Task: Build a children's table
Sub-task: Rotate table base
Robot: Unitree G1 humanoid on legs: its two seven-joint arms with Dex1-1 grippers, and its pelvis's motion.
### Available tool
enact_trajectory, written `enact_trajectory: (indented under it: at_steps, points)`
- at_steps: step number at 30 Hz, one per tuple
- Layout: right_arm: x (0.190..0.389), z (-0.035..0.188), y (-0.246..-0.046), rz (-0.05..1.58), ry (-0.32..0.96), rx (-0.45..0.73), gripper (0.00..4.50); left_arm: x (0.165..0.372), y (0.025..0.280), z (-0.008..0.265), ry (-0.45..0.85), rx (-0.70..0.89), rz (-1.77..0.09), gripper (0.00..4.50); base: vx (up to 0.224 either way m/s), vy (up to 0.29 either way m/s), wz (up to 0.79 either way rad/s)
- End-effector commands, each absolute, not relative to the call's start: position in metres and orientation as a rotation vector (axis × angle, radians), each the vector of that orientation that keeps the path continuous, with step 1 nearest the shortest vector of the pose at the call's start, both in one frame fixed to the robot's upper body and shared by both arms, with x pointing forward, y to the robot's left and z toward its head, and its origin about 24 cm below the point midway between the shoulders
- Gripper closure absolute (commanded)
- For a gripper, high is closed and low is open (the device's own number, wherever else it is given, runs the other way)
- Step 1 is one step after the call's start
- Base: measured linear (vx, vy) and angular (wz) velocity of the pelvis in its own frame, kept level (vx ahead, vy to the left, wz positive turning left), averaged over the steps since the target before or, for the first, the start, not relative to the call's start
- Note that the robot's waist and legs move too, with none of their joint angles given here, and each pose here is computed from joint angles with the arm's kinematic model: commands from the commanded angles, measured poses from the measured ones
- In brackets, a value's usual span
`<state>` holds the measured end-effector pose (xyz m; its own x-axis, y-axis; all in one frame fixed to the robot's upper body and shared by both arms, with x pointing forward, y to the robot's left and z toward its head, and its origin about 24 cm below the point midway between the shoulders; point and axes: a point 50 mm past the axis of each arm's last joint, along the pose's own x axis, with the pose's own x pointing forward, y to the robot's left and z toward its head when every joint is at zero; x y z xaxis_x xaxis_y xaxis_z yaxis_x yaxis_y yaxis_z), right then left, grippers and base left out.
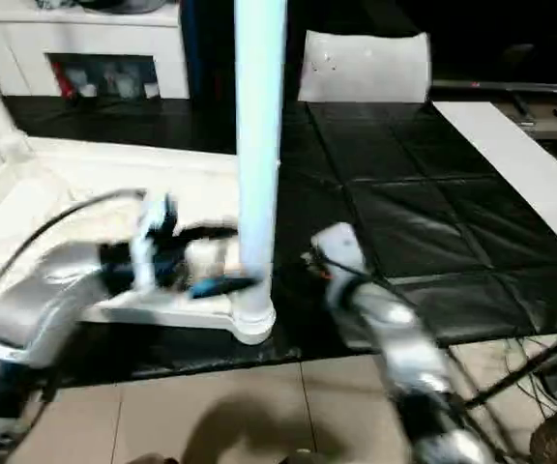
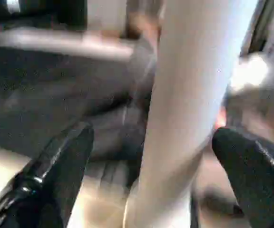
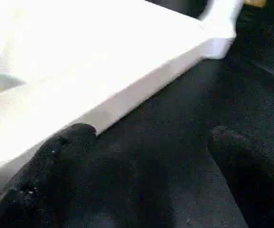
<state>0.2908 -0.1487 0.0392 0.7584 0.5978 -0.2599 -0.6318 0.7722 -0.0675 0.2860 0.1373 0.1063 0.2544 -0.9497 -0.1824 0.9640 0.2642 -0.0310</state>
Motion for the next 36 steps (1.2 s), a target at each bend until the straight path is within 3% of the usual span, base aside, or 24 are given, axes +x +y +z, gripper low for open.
enact_trajectory:
  at_steps: [1,7,12,20,27,31,32,36]
  points:
    - [0.284,0.049,-0.153,0.732,0.216,-0.159,0.00,0.286,0.139,0.101,0.207,0.178,-1.329,0.45,0.000,0.000,0.00]
    - [0.268,0.059,-0.161,0.831,0.216,-0.178,0.00,0.283,0.149,0.088,0.309,0.312,-1.387,0.94,0.000,0.000,0.00]
    - [0.238,0.076,-0.172,1.034,0.272,-0.182,0.00,0.288,0.153,0.077,0.389,0.439,-1.433,1.33,0.000,0.000,0.00]
    - [0.215,0.085,-0.177,1.164,0.349,-0.170,0.00,0.294,0.144,0.070,0.374,0.512,-1.461,2.08,0.000,0.000,0.00]
    - [0.209,0.088,-0.174,1.203,0.378,-0.162,0.00,0.300,0.141,0.064,0.389,0.593,-1.473,2.73,0.000,0.000,0.00]
    - [0.208,0.088,-0.173,1.213,0.386,-0.157,0.00,0.302,0.142,0.063,0.390,0.602,-1.472,2.89,0.000,0.000,0.00]
    - [0.207,0.088,-0.172,1.218,0.389,-0.157,0.00,0.303,0.142,0.063,0.393,0.610,-1.474,3.14,0.000,0.000,0.00]
    - [0.206,0.088,-0.171,1.230,0.395,-0.156,0.00,0.305,0.144,0.063,0.401,0.619,-1.476,3.26,0.000,0.000,0.00]
